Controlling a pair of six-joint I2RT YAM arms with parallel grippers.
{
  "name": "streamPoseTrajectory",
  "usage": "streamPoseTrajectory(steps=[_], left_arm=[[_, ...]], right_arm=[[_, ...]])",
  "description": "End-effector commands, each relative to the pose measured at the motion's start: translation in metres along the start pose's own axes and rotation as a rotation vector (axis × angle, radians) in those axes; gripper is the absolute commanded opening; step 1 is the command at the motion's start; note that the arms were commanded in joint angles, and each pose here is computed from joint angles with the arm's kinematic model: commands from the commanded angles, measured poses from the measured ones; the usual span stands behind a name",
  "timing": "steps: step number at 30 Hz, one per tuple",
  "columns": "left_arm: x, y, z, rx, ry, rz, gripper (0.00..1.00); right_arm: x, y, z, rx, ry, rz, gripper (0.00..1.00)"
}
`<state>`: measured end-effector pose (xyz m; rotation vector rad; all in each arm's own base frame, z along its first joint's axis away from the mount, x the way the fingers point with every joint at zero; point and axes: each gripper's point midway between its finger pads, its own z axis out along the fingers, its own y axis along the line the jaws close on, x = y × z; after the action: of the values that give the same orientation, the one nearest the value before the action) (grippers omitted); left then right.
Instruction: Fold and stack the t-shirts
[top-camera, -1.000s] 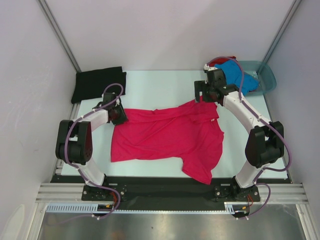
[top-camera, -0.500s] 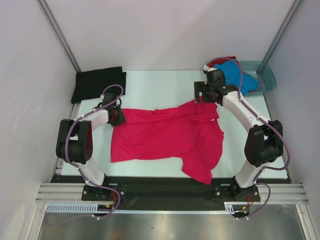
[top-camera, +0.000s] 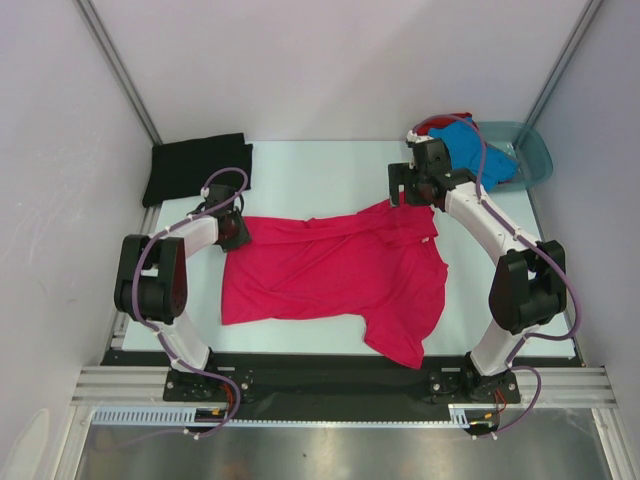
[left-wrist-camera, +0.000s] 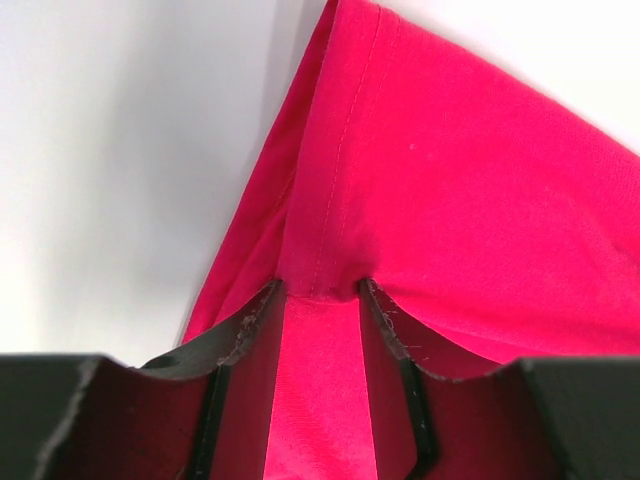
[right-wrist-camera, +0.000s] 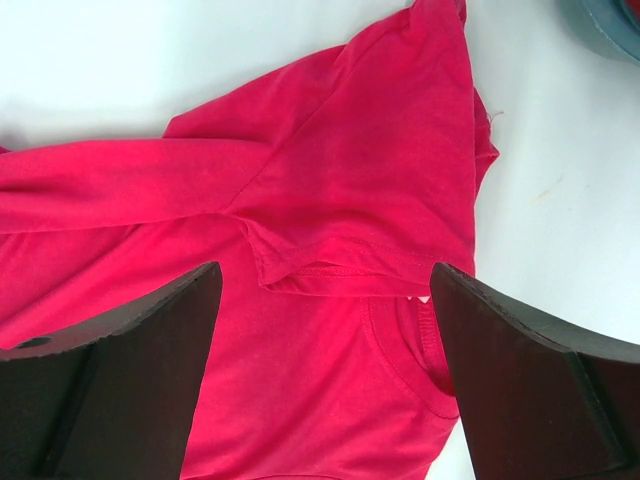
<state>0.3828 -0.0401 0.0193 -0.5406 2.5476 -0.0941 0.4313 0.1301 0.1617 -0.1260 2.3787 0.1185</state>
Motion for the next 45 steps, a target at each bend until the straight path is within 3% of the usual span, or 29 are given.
streamPoseTrajectory(steps=[1,7,13,18,35,45], left_arm=[[-0.011,0.006,0.003,-0.041,-0.029,0.022,0.42],[-0.013,0.005,0.0,-0.032,-0.037,0.026,0.35],[-0.015,0.004,-0.002,-0.028,-0.043,0.034,0.12],[-0.015,0.004,-0.002,-0.031,-0.043,0.036,0.03],[-0.056,-0.011,-0.067,0.034,-0.156,0.051,0.04],[-0.03,0.001,-0.067,0.02,-0.104,0.065,0.05]], right_arm=[[-0.011,-0.002,-0.001,0.013,-0.028,-0.012,0.91],[-0.012,-0.002,-0.001,0.011,-0.028,-0.009,0.91],[-0.011,-0.002,-0.001,0.011,-0.025,-0.011,0.91],[-0.01,-0.002,-0.001,0.013,-0.022,-0.011,0.91],[-0.01,-0.001,-0.001,0.007,-0.018,-0.012,0.91],[-0.009,-0.001,-0.002,0.011,-0.013,-0.012,0.91]])
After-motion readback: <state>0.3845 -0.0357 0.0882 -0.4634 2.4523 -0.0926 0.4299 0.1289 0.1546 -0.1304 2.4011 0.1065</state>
